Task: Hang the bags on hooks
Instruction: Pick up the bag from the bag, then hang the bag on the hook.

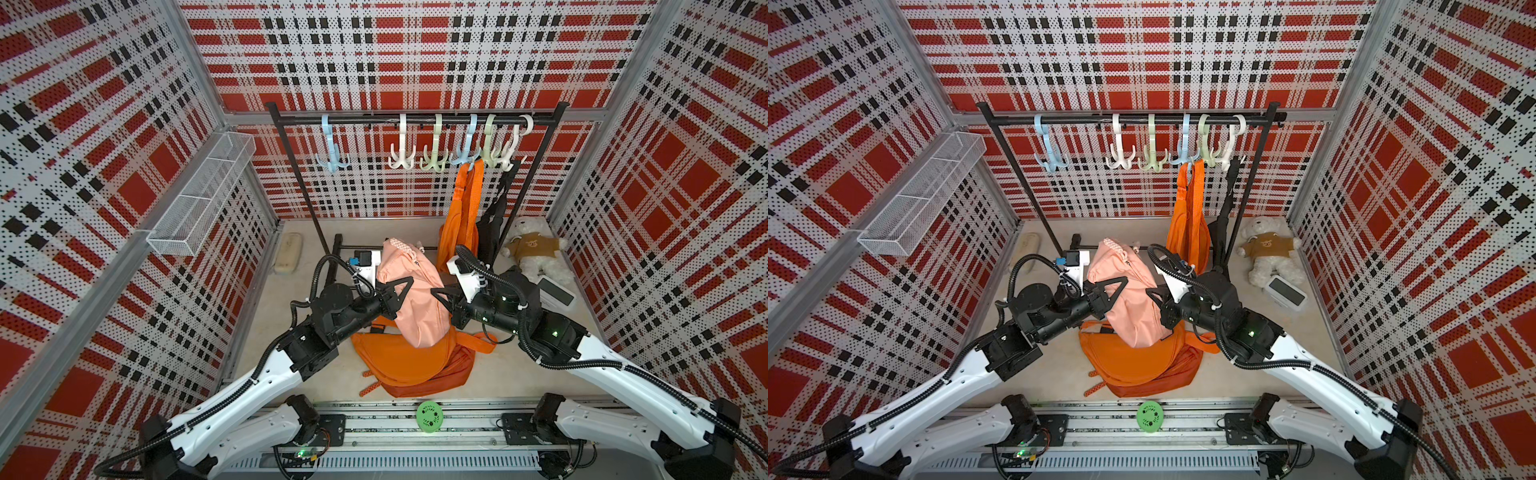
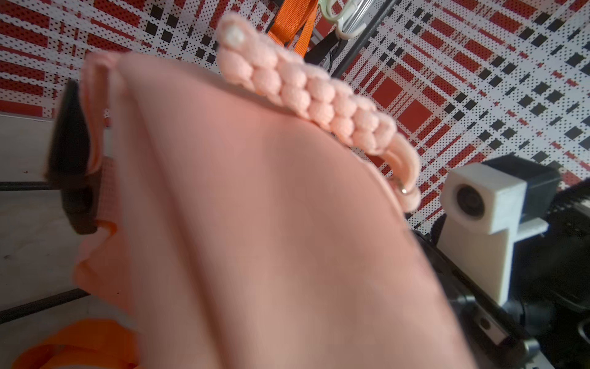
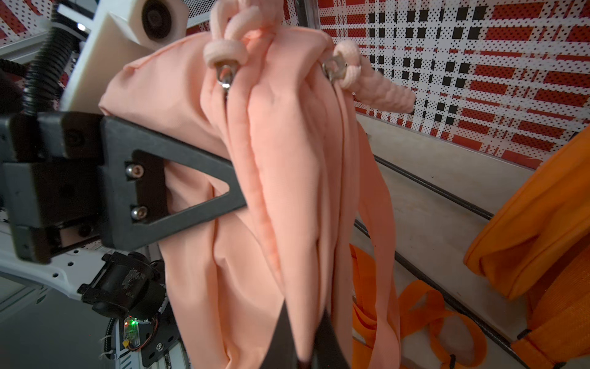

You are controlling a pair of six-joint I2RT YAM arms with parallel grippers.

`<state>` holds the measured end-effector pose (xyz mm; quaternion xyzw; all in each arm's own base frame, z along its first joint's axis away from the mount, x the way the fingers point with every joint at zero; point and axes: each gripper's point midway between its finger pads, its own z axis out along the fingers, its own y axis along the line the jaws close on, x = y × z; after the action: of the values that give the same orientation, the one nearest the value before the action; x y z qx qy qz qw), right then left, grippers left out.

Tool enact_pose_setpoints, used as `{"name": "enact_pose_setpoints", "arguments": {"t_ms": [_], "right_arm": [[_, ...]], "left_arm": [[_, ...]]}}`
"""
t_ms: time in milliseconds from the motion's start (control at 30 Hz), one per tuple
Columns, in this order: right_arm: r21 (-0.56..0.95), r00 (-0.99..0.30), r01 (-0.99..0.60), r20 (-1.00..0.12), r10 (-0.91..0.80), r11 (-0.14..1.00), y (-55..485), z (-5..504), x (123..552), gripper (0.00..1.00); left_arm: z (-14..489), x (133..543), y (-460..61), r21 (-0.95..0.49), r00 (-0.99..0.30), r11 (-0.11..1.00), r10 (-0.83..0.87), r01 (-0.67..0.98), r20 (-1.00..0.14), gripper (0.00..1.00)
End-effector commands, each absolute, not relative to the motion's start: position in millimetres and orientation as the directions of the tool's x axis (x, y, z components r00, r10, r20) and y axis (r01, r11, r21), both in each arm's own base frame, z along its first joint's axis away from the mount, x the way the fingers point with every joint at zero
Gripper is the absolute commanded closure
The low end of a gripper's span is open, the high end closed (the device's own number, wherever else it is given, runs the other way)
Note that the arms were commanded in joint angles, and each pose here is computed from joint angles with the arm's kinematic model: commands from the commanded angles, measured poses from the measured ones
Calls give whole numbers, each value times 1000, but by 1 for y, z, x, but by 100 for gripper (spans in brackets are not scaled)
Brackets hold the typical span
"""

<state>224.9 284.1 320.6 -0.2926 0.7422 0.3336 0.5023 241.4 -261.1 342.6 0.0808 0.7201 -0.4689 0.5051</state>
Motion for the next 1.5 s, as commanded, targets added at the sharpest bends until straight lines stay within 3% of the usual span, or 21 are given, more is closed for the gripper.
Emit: {"name": "enact_pose_setpoints", "arguments": {"t_ms": [0, 133, 167, 333, 567, 767, 933, 1233, 1467], "right_arm": [[216, -300, -806, -952, -66, 551, 291, 334, 219, 100], [188, -251, -894, -962, -107, 408, 307, 341, 192, 38], [167, -230, -906, -966, -121, 389, 307, 344, 185, 29], [105, -151, -905, -985, -81, 413, 271, 383, 171, 11], [131, -116, -839, -991, 61, 529, 205, 426, 192, 1], [123, -111, -872, -992, 53, 474, 213, 430, 191, 0], [66, -64, -870, -998, 21, 489, 209, 434, 189, 0], [75, -62, -944, -997, 50, 321, 236, 438, 186, 0], [39, -28, -947, -999, 41, 318, 244, 441, 199, 0]], "left_arm": [[365, 245, -252, -584, -425, 546, -400, 600, -812, 100], [382, 238, -247, -553, -400, 510, -385, 659, -832, 100], [387, 235, -246, -546, -399, 488, -378, 681, -835, 100], [411, 216, -230, -520, -411, 361, -338, 774, -846, 100], [457, 157, -218, -437, -420, 8, -265, 899, -868, 100], [491, 110, -217, -347, -392, -213, -222, 913, -893, 100], [502, 104, -221, -343, -400, -264, -204, 902, -894, 100], [517, 91, -232, -330, -406, -342, -180, 880, -896, 100], [525, 83, -237, -326, -408, -373, -167, 869, -897, 100]]}}
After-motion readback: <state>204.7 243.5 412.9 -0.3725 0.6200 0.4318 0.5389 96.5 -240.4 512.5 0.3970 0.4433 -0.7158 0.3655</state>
